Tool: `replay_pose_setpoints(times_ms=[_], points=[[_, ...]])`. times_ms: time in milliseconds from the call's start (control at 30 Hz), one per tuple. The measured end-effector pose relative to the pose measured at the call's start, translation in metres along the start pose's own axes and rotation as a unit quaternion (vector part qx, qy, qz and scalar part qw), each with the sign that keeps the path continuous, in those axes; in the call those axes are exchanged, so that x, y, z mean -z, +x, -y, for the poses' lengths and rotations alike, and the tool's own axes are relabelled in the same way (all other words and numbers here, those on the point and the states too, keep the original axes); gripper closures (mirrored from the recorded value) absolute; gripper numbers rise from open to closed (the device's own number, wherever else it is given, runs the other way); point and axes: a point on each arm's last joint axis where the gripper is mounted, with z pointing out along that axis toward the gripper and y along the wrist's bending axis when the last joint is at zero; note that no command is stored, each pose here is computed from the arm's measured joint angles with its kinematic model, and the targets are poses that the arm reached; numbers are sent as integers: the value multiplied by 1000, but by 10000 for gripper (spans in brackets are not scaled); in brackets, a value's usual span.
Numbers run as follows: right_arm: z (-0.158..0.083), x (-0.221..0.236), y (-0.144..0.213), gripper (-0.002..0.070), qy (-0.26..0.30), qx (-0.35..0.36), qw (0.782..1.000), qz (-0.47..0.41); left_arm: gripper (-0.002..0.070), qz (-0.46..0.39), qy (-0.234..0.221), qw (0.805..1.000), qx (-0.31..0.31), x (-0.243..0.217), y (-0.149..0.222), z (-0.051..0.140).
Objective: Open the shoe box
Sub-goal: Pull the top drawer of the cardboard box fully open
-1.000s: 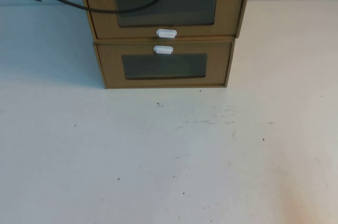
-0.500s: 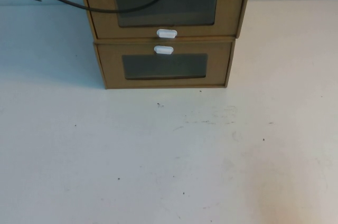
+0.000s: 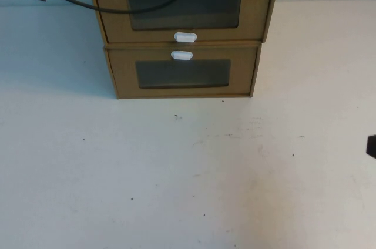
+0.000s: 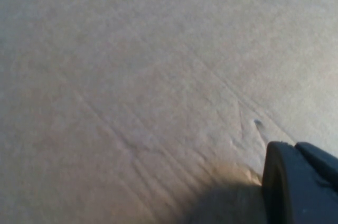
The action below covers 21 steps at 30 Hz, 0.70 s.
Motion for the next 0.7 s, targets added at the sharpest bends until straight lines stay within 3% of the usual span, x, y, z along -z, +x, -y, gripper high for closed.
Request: replay_pose_setpoints(times_ms=[200, 400, 567, 700], points=[[-17, -27, -42, 689, -31, 56, 997, -33, 679, -2, -1, 1000, -2, 1, 0, 1], [-56, -73, -72, 689, -49, 155, 982, -92, 679, -3, -1, 1000, -1, 1, 0, 1], [-92, -119, -70, 689, -8, 270, 951, -148, 679, -3, -1, 1000, 1, 1, 0, 1], [-118, -147, -59, 689, 44, 371, 915, -155, 679, -3, -1, 1000, 1, 1, 0, 1]])
